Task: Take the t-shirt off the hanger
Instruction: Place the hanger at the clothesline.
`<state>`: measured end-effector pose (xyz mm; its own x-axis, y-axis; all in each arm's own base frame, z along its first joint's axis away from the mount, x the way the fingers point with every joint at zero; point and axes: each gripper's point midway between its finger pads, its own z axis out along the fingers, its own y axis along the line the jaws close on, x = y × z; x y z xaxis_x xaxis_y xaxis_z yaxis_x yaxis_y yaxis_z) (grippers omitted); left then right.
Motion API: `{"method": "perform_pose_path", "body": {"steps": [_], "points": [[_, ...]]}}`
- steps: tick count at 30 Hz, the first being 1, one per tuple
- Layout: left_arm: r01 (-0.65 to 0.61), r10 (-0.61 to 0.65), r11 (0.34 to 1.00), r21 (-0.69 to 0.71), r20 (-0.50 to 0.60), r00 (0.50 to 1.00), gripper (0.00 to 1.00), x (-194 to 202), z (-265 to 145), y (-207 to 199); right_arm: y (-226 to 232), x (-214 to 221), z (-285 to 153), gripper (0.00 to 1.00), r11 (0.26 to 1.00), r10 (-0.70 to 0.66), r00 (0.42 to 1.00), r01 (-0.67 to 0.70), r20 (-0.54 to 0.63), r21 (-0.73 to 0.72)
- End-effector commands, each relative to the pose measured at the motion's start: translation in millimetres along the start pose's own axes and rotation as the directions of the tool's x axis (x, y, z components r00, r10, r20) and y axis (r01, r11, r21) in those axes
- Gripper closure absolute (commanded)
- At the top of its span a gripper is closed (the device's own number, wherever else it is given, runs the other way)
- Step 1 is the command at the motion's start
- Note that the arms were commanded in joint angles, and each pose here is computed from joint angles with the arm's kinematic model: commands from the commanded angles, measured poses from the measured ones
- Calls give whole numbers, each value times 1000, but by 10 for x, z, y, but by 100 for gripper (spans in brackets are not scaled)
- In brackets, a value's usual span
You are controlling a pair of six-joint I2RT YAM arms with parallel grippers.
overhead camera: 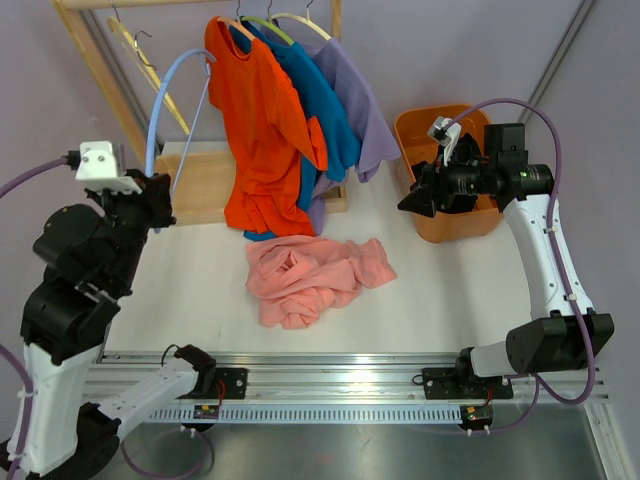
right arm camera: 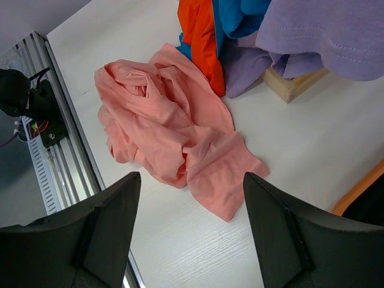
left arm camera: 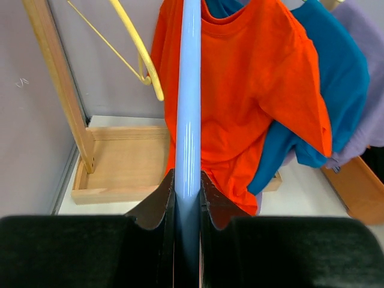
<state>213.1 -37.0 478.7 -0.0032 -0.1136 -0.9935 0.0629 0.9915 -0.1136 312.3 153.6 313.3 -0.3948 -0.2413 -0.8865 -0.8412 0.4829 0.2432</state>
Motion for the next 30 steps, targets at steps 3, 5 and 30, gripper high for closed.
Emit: {"method": "perform_pose_path", "body": {"steps": [3,5,30], "points": [[58,-38,986,-159,122,992,100,-297,511,26,-58,-72,-24,24,1000,-14,999,13,29,25],[48,-23,973,-226,113,993,100,-257,688,54,-71,-79,-35,24,999,-10,999,8,34,32],[-60,145,749,-660,75,987,100,-443,2067,306,-97,-44,-67,24,999,28,999,-29,47,34]]}}
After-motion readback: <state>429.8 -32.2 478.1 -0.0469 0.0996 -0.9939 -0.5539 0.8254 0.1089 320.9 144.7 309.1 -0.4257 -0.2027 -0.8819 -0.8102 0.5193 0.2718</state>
